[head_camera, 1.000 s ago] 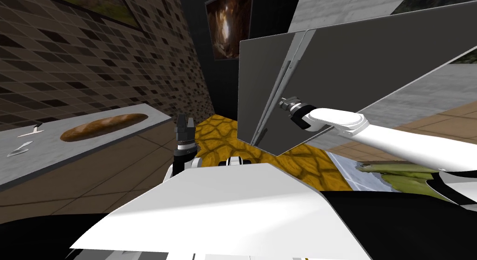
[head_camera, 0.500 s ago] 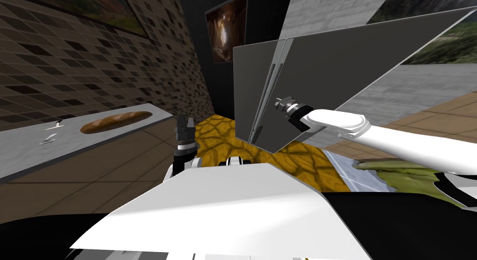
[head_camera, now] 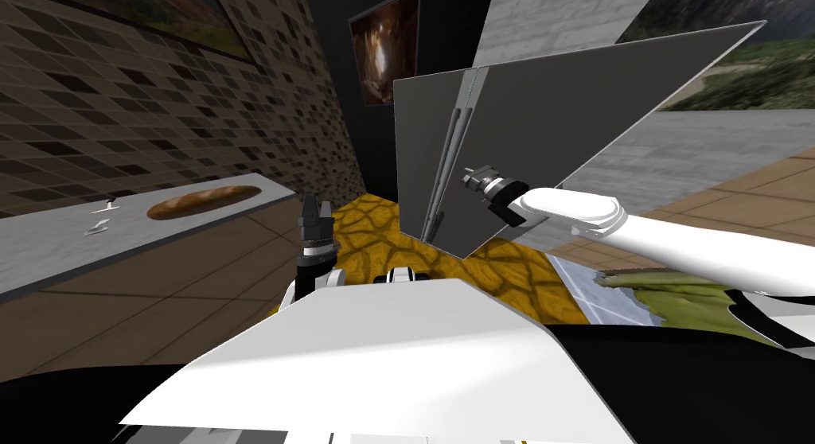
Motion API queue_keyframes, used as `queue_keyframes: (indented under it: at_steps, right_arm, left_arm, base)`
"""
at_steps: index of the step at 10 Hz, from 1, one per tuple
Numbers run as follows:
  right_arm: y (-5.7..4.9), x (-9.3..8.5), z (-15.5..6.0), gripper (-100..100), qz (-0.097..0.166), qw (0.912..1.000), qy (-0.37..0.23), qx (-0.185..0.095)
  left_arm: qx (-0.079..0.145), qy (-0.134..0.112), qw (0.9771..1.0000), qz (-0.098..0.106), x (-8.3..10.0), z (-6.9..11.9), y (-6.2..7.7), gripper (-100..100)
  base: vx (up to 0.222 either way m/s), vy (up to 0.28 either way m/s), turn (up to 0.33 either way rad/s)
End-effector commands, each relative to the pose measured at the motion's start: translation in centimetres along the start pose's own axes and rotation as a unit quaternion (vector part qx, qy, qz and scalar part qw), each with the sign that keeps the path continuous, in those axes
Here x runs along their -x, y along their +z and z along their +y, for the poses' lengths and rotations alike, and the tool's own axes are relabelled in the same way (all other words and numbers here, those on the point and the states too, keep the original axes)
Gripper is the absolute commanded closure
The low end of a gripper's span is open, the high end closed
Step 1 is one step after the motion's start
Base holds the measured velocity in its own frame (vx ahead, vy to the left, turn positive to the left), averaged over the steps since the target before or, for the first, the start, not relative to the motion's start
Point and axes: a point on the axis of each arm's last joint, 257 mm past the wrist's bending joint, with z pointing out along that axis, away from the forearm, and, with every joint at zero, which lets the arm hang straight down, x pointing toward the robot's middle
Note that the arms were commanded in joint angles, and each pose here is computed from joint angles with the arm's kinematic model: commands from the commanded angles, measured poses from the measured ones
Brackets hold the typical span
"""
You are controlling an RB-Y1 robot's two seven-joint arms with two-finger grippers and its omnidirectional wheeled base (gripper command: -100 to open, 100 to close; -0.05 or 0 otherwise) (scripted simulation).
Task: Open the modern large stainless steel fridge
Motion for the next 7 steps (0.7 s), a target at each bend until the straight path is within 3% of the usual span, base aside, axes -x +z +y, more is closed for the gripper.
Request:
queue_keyframes:
  at_steps: [1,3,4,7]
  right_arm:
    - [-0.7,1.6,3.2,100,-0.014,0.9994,0.003,0.033]
    - [-0.7,1.6,3.3,100,-0.013,0.9994,0.003,0.033]
    - [-0.5,2.2,2.5,-100,-0.020,0.9993,-0.017,0.025]
    - [-0.2,3.1,1.2,-100,-0.029,0.9983,-0.050,0.012]
  left_arm:
    - [0.000,0.000,1.0000,0.000,0.0,0.0,0.0,0]
    - [0.000,0.000,1.0000,0.000,0.0,0.0,0.0,0]
    - [0.000,0.000,1.0000,0.000,0.0,0.0,0.0,0]
    - [0.000,0.000,1.0000,0.000,0.0,0.0,0.0,0]
  base:
    - [-0.152,-0.139,0.029]
    - [-0.069,-0.085,0.006]
    - [0.091,-0.017,0.028]
    - [0.219,0.000,0.027]
